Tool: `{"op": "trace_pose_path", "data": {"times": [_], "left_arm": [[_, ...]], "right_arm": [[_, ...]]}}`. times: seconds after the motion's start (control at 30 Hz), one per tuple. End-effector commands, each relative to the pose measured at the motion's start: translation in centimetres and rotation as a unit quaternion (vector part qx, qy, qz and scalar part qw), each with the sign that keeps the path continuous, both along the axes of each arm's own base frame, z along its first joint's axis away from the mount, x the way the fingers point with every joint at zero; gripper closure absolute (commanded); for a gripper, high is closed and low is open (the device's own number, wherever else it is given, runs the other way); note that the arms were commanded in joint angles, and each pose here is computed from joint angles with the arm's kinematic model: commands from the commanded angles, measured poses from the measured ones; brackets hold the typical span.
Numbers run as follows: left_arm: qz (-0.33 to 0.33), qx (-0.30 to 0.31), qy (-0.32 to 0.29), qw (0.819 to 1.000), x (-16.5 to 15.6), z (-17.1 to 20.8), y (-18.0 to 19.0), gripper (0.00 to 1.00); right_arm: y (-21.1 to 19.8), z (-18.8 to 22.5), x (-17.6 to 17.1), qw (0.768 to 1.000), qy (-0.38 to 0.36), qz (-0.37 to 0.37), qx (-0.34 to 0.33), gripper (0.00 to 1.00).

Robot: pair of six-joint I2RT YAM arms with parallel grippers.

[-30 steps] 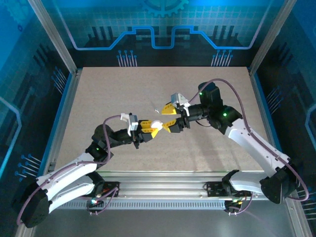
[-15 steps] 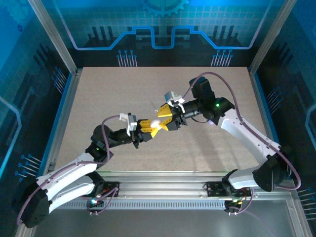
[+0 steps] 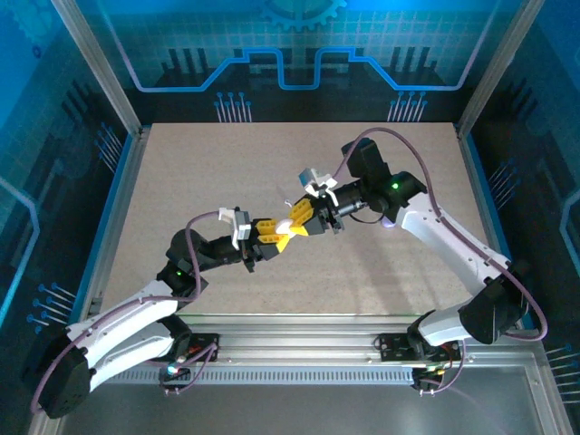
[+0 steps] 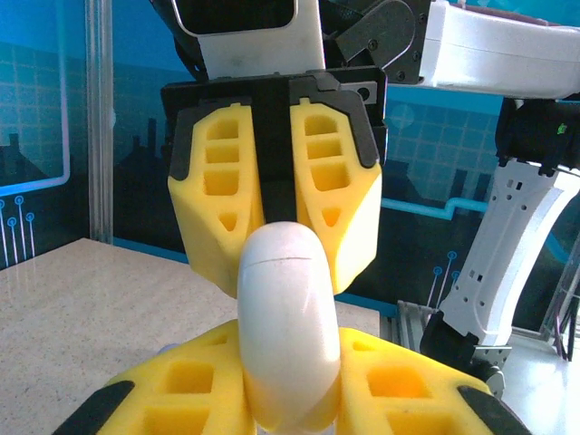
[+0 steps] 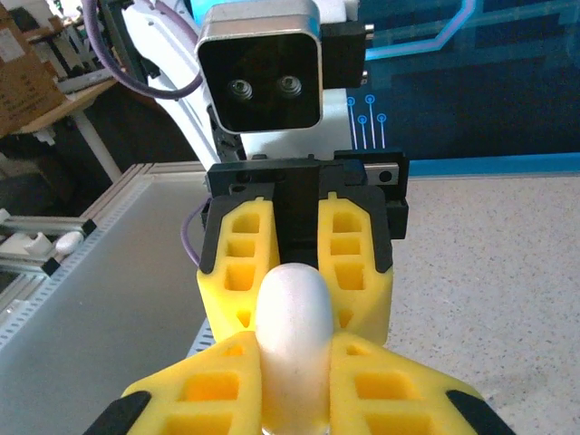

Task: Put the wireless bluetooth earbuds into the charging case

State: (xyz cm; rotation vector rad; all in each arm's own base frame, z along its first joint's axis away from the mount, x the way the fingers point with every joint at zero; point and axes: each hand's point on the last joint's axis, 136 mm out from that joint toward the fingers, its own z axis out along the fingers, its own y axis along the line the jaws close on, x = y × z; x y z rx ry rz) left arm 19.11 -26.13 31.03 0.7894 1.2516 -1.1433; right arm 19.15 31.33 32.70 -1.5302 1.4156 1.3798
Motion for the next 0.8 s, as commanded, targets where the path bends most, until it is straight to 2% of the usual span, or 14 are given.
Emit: {"op": "trace_pose_path", "data": {"times": [0.0, 0.07, 0.17, 0.23, 0.33, 0.5, 0.77], "left_arm": [[-0.008, -0.011, -0.041, 0.999, -0.6, 2.0, 0.0, 0.74], [-0.001, -0.008, -0.039, 0.999, -0.4, 1.8, 0.0, 0.65], [0.013, 0.007, -0.035, 0.999, 0.0, 1.0, 0.1, 0.43], [0.023, 0.023, -0.032, 0.999, 0.2, 0.4, 0.2, 0.37], [0.023, 0.065, -0.027, 0.997, 0.1, -0.8, 0.2, 0.32], [0.026, 0.118, -0.033, 0.992, -0.3, -2.1, 0.6, 0.3], [-0.005, 0.165, -0.038, 0.986, -1.0, -3.4, 0.2, 0.29]], "right_arm": [[0.0, 0.1, -0.6, 1.0, -0.007, 0.004, -0.007, 0.88], [-0.2, 0.2, -0.6, 1.0, -0.016, -0.005, -0.012, 0.88], [-0.7, 0.1, -0.4, 0.998, -0.034, -0.03, -0.031, 0.89], [-1.3, -0.1, -0.2, 0.996, -0.049, -0.054, -0.051, 0.89], [-2.3, -0.8, 0.2, 0.99, -0.068, -0.089, -0.089, 0.89], [-3.7, -1.9, 0.0, 0.975, -0.106, -0.123, -0.15, 0.89], [-3.5, -2.7, -1.7, 0.962, -0.168, -0.103, -0.188, 0.9]]}}
